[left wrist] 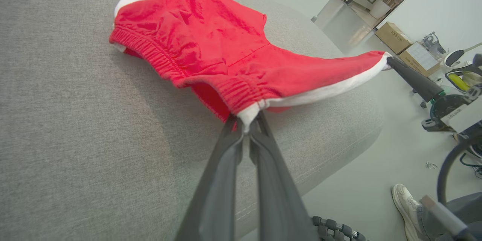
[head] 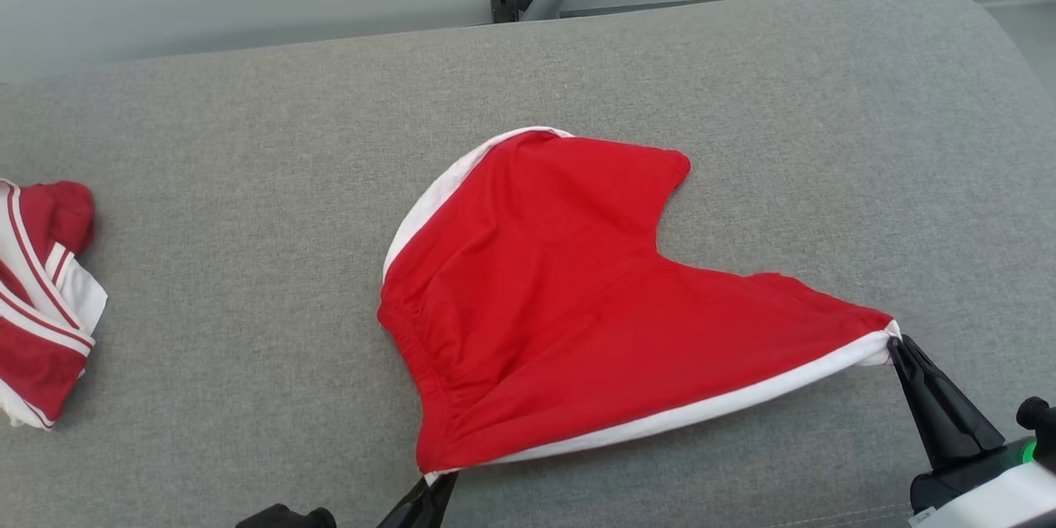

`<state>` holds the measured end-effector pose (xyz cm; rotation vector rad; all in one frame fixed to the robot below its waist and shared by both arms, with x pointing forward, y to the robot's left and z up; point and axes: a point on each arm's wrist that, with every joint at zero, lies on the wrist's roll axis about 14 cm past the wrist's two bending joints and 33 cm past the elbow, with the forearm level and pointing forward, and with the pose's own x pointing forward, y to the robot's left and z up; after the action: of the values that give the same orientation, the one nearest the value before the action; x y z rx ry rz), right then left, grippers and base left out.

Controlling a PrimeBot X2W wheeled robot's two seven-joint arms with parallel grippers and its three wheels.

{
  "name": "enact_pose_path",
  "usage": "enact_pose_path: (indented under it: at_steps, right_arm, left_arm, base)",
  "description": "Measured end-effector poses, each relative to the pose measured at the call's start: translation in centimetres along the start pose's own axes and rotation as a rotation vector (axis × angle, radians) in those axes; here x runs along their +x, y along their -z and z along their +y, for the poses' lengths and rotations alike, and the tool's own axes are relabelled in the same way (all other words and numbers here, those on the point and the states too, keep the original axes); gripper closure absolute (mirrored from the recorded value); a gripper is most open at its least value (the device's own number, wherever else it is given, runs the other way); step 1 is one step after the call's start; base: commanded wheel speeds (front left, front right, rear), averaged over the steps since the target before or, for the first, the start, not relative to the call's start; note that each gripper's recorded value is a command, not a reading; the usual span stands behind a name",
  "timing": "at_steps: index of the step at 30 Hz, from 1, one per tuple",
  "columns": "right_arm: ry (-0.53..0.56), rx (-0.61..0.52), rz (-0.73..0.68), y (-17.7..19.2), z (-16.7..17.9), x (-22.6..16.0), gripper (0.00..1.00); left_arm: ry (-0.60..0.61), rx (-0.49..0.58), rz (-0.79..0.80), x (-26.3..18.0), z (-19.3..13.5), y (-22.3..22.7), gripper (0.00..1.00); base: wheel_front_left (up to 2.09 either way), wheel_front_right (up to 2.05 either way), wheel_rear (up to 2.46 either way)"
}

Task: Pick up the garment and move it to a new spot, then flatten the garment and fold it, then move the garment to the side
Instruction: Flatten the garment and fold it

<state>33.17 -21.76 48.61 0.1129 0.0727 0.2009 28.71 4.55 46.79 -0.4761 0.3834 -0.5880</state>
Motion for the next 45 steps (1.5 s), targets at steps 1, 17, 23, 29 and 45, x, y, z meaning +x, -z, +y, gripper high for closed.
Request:
enact_pose_path:
  at_steps: [1,17,23,29,45]
  right_arm:
    - [0.0,-0.001,-0.006,-0.2,0.0,-0.1,1.0]
    - [-0.055,-0.031,-0.028,-1.9,1.0,1.8,1.0]
    - [-0.167,-0.103,-0.054,-3.4,3.1,8.5,1.0]
    - [-0.245,-0.139,-0.034,-3.0,4.9,15.4,1.0]
    - [-0.396,-0.185,0.082,1.3,10.0,26.3,1.0]
  left_arm:
    - [0.0,-0.004,0.0,-0.2,-0.2,0.0,1.0]
    - [-0.012,-0.149,0.001,-1.0,-0.9,-0.7,1.0]
    - [-0.043,-0.178,-0.041,2.1,1.5,-2.9,1.0]
    - [-0.114,-0.172,-0.079,4.6,4.8,-4.6,1.0]
    - [-0.311,-0.185,-0.131,6.5,11.8,-5.8,1.0]
  base:
    - [0.0,0.0,0.0]
    - [0.0,0.0,0.0]
    - [0.0,0.0,0.0]
    - [0.0,0.0,0.0]
    - [0.0,0.0,0.0]
